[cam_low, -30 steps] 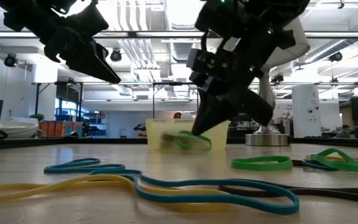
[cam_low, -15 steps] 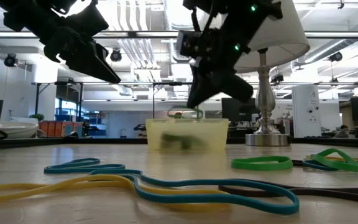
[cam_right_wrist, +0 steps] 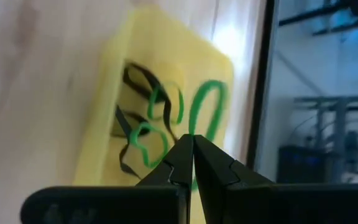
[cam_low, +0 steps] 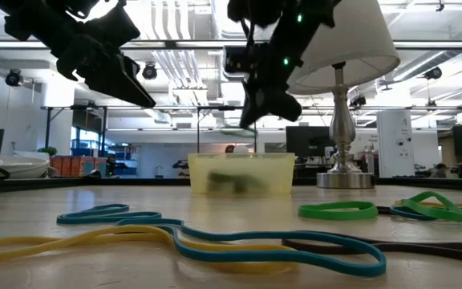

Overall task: Pick and place rubber bands into bin
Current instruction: Put the green rubber band into the yellow bin, then put the blue rubber band into the yellow bin

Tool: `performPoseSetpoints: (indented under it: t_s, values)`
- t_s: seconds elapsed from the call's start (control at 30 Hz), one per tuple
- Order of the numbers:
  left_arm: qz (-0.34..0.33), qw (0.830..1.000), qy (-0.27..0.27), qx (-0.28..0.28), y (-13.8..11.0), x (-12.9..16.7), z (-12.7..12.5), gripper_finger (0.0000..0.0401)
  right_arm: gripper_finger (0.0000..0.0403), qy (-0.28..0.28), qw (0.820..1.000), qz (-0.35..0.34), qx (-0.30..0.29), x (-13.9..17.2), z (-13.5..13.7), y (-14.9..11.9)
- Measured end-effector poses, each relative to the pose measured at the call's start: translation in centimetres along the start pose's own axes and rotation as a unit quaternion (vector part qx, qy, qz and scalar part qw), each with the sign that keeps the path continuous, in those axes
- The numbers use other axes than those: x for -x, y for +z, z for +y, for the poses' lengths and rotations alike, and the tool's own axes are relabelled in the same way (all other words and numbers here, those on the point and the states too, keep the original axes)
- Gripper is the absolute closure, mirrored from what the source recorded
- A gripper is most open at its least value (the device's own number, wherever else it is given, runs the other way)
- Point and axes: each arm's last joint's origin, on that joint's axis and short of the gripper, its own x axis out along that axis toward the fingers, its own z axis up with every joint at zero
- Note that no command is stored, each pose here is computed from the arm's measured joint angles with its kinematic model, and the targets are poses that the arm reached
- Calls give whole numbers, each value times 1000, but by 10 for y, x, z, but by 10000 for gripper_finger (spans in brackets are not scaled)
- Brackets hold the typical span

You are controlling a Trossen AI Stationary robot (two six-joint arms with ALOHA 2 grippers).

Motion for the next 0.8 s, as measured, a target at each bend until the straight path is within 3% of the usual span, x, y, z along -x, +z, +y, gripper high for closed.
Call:
performPoseSetpoints:
  t_s: [0.33,0.67,0.8]
  values:
    - [0,1000,0,0,0,0,0,283,389,48,990,43,-124,-32,-28,-37]
    - [0,1000,-2,1,0,0,0,283,328,64,989,36,-128,-32,-27,-36]
    - [9,999,-44,11,-4,-5,-4,283,314,69,990,33,-116,-25,-21,-33]
